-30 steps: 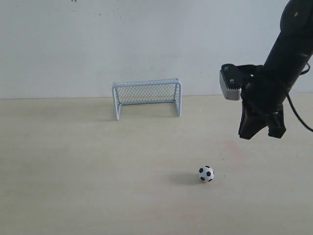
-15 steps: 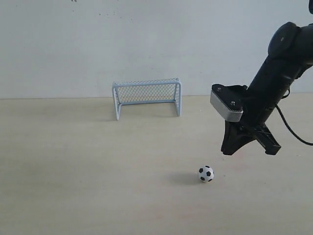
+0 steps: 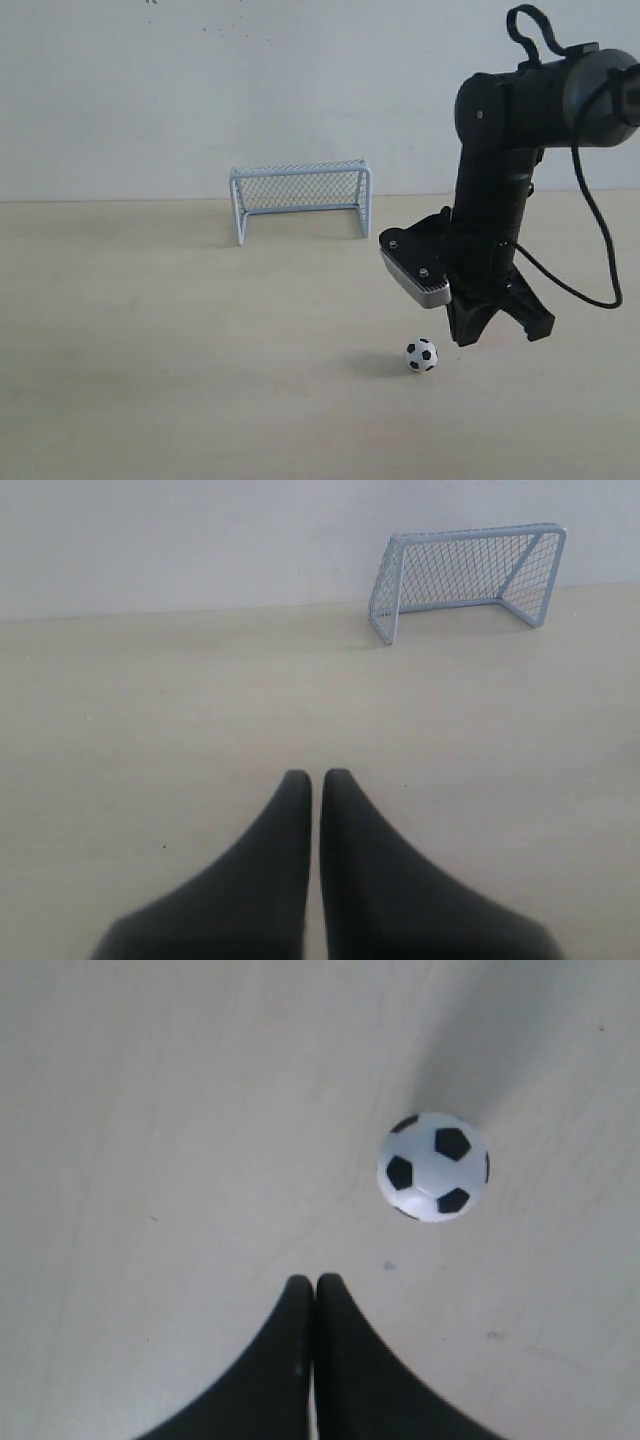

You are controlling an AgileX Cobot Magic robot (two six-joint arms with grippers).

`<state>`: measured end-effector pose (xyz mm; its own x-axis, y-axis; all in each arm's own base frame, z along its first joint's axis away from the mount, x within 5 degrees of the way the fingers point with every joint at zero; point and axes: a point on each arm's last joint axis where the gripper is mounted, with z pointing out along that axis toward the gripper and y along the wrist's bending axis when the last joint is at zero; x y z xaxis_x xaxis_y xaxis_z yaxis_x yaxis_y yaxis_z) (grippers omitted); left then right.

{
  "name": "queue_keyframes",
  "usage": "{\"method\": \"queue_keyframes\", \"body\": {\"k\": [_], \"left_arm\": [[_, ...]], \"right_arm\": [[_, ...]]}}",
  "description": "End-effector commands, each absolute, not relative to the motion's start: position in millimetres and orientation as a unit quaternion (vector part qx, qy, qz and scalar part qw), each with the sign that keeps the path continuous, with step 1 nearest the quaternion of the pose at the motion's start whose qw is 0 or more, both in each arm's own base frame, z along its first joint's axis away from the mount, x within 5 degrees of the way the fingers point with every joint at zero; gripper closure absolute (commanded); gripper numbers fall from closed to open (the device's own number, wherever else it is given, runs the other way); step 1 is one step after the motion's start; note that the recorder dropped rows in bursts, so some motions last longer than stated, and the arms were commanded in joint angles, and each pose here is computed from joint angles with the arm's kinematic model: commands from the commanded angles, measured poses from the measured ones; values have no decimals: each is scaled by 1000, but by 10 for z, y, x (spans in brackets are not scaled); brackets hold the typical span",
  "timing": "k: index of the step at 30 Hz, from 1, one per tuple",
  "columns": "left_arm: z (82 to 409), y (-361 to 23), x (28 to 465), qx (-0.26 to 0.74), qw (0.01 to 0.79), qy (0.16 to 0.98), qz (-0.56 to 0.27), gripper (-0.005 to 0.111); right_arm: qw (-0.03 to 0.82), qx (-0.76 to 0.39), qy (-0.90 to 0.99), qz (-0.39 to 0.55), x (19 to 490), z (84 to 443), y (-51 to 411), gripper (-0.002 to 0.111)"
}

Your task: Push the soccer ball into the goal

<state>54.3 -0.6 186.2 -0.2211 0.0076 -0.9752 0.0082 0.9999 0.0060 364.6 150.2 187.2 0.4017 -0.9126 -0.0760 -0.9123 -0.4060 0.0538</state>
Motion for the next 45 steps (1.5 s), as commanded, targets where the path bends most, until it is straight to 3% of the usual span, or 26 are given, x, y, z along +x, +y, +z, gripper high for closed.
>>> {"method": "queue_keyframes", "body": {"k": [1,9,17,40,42,45], "left_arm": [[1855,-8,543,3,626,780,-3,102],[1855,-8,543,3,626,780,-3,102],[1855,-8,543,3,626,780,-3,102],[1855,-8,543,3,626,780,-3,102],[1855,-8,543,3,626,780,-3,102],[1855,-8,543,3,626,780,-3,102]], "right_arm": [[3,838,-543,-51,3568,1872,1670,108],[7,845,-533,-49,3535,1861,1742,108],[40,844,-531,-66,3571,1564,1750,108],[56,845,-527,-72,3582,1432,1748,108],[10,842,-538,-39,3677,1420,1787,108],[-189,772,-603,74,4035,1590,1938,108]]}}
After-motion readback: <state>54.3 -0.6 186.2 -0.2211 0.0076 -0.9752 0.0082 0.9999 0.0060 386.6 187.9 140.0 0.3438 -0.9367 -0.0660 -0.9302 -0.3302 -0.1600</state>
